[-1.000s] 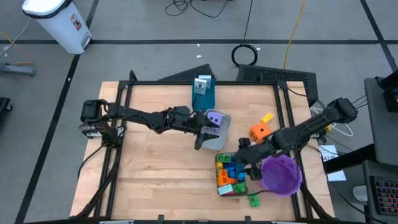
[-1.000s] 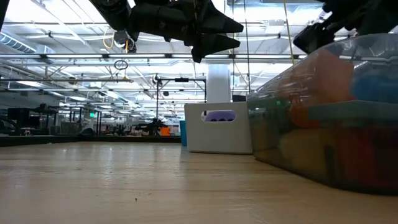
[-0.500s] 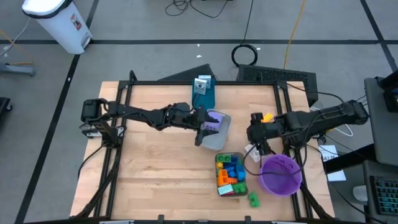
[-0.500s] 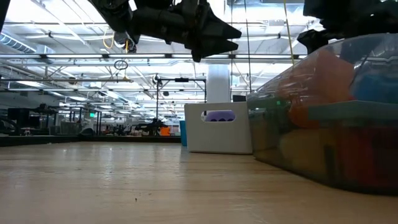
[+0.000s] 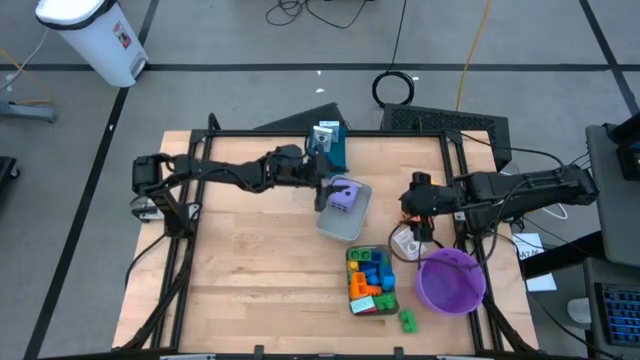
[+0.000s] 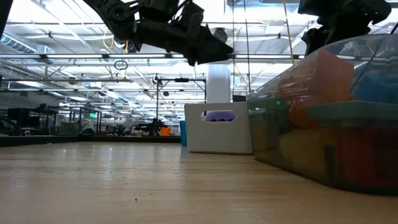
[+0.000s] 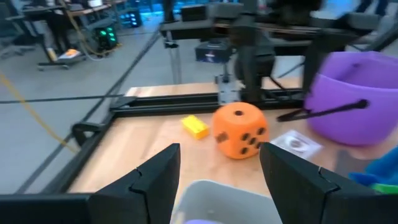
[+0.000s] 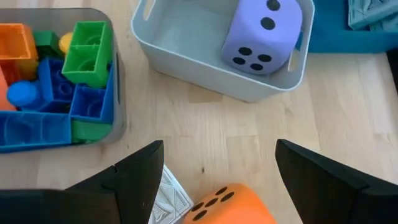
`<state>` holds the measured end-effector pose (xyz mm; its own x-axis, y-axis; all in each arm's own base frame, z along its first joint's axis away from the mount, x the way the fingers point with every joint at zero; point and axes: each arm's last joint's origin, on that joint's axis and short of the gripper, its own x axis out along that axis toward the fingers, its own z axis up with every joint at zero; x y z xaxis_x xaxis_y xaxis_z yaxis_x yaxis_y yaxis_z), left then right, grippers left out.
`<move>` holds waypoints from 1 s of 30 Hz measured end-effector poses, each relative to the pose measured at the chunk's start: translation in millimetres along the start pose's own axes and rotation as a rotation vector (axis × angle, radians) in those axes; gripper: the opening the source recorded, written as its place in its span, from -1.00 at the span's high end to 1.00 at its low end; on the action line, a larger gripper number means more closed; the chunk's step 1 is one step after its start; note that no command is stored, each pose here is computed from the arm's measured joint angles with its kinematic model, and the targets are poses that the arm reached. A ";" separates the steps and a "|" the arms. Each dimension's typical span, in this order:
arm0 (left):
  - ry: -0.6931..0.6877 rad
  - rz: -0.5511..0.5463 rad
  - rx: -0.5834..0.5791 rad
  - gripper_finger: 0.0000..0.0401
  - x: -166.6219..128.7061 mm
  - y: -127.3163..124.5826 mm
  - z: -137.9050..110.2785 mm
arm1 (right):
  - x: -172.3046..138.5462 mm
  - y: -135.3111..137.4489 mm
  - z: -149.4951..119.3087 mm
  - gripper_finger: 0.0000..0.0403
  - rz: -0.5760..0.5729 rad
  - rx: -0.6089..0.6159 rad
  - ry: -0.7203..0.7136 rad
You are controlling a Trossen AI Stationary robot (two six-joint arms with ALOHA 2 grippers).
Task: Pick & Place Toys
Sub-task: Put the orange dice into the white bin
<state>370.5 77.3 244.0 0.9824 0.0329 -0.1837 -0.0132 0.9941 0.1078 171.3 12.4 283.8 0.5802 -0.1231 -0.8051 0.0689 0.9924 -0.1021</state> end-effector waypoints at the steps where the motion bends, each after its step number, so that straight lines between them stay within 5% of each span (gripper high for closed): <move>1: -0.002 0.012 -0.001 -0.13 -0.7 4.6 0.1 | -0.1 0.0 0.1 -0.50 0.000 -0.012 0.000; 7: -0.001 0.069 -0.011 -0.13 -5.0 26.1 -1.4 | 0.4 -2.5 0.2 -0.51 -0.041 -0.173 0.004; 14: 0.003 0.098 -0.017 -0.13 -8.1 37.7 -3.3 | 3.5 -22.5 -4.3 -0.74 -0.133 -0.151 0.081; 18: 0.006 0.103 -0.026 -0.13 -8.7 39.7 -4.0 | 6.4 -34.1 -8.8 -0.95 -0.096 -0.113 0.140; 30: -0.002 0.042 -0.030 -0.13 -8.3 37.2 -3.7 | 16.6 -41.7 -20.4 -0.98 0.034 -0.083 0.328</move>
<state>361.2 114.4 246.0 0.9813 0.0748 -0.1775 -0.0602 0.9945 0.0860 161.5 -31.0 262.8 0.2882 -0.0980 -0.9525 -0.0205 0.9939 -0.1085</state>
